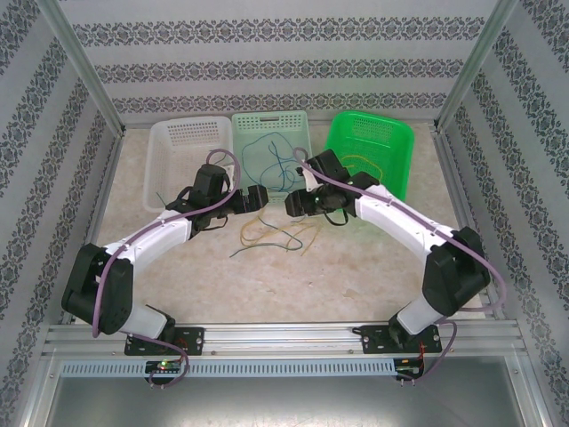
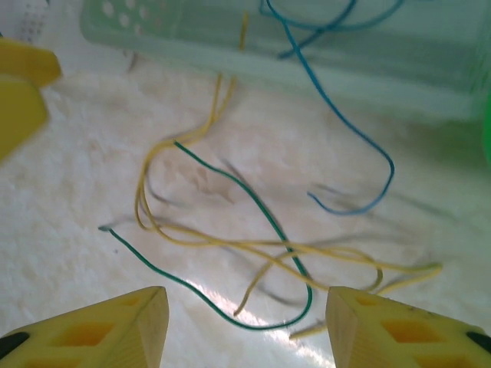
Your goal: Untangle the cables
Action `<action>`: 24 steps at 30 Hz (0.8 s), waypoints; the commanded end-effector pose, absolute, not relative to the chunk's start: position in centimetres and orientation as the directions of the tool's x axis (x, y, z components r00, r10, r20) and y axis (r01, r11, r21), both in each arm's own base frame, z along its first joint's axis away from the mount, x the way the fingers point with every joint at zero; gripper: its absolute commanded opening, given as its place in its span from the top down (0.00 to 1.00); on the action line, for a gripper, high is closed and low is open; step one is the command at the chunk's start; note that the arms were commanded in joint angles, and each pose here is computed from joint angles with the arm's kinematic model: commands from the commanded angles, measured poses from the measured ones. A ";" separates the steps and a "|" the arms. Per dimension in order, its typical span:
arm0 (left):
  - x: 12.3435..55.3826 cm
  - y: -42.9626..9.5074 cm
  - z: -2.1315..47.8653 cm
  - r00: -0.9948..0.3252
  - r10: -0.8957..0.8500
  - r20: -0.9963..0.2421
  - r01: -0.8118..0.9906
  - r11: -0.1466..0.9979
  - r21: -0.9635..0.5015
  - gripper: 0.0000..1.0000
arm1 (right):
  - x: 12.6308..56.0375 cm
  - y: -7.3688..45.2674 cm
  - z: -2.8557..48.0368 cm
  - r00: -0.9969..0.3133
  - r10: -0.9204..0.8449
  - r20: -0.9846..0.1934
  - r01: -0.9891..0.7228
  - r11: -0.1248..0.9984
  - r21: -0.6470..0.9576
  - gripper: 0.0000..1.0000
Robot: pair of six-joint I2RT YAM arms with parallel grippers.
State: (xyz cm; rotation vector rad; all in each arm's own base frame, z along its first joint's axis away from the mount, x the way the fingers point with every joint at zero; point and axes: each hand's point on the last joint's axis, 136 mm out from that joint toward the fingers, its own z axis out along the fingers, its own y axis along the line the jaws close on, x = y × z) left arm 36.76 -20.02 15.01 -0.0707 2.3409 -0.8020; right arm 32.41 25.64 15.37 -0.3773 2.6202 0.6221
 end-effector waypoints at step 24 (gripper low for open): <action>36.5 -19.9 13.6 -0.804 -0.229 -0.549 0.135 0.828 -0.544 0.00 | 38.0 24.3 7.1 -0.873 -0.253 -0.417 -0.318 0.943 0.093 0.44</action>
